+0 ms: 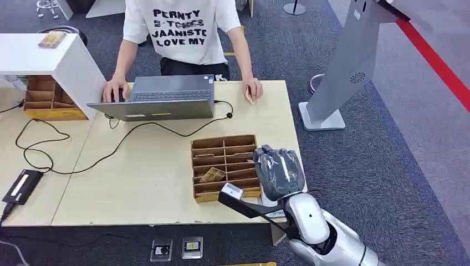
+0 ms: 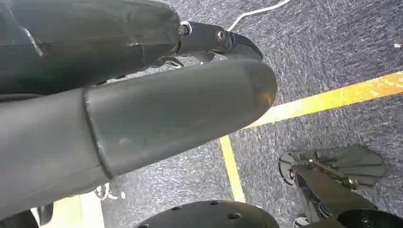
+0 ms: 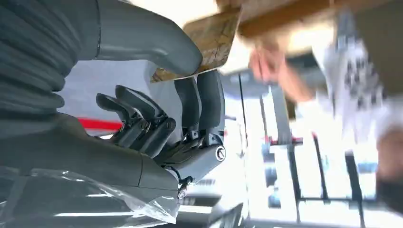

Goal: Pass the card to the sensor for recognition and then transmit it.

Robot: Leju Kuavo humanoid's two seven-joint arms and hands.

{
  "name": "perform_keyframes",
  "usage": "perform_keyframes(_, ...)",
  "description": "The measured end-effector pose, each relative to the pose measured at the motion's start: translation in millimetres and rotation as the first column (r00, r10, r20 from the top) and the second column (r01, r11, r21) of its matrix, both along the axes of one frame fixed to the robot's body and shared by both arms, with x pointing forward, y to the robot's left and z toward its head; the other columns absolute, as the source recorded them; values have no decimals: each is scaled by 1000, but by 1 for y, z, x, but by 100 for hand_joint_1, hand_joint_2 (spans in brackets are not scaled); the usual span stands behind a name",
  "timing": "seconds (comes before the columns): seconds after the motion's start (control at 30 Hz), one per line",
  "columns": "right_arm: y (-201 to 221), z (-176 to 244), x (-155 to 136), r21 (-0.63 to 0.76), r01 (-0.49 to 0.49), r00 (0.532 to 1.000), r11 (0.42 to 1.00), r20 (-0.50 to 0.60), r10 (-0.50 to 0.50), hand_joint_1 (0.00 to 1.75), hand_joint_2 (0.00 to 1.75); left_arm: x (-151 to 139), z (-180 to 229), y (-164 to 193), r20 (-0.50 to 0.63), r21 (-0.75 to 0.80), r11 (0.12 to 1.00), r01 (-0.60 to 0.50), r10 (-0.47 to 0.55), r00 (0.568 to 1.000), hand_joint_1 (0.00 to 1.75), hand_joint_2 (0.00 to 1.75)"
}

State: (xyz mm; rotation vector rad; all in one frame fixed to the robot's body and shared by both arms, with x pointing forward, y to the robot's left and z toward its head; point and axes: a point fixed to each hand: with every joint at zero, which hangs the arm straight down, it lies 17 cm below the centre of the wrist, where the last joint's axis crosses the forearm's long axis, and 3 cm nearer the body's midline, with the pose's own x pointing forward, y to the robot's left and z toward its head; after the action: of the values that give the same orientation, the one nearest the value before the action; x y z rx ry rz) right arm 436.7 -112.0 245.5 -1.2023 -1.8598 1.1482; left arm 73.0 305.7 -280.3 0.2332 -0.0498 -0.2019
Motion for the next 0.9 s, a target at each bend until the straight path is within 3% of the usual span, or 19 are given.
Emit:
perform_keyframes(0.23,-26,96,-35,111,-10,965,994,261,-20,175,175,-1,0,-1,-1,-4,1000,9,-9,1000,0,0)
perform_keyframes(0.33,-37,124,-48,160,-13,946,987,322,-40,175,175,0,0,-1,1,-4,1000,18,-18,1000,0,0)
perform_keyframes(0.63,-57,158,-71,230,-24,920,973,386,-69,175,175,-1,0,-3,-5,-10,999,35,-35,999,0,0)
perform_keyframes(0.9,-59,165,-74,233,-20,917,972,392,-75,175,175,1,0,-5,-4,-18,998,58,-58,998,0,0)
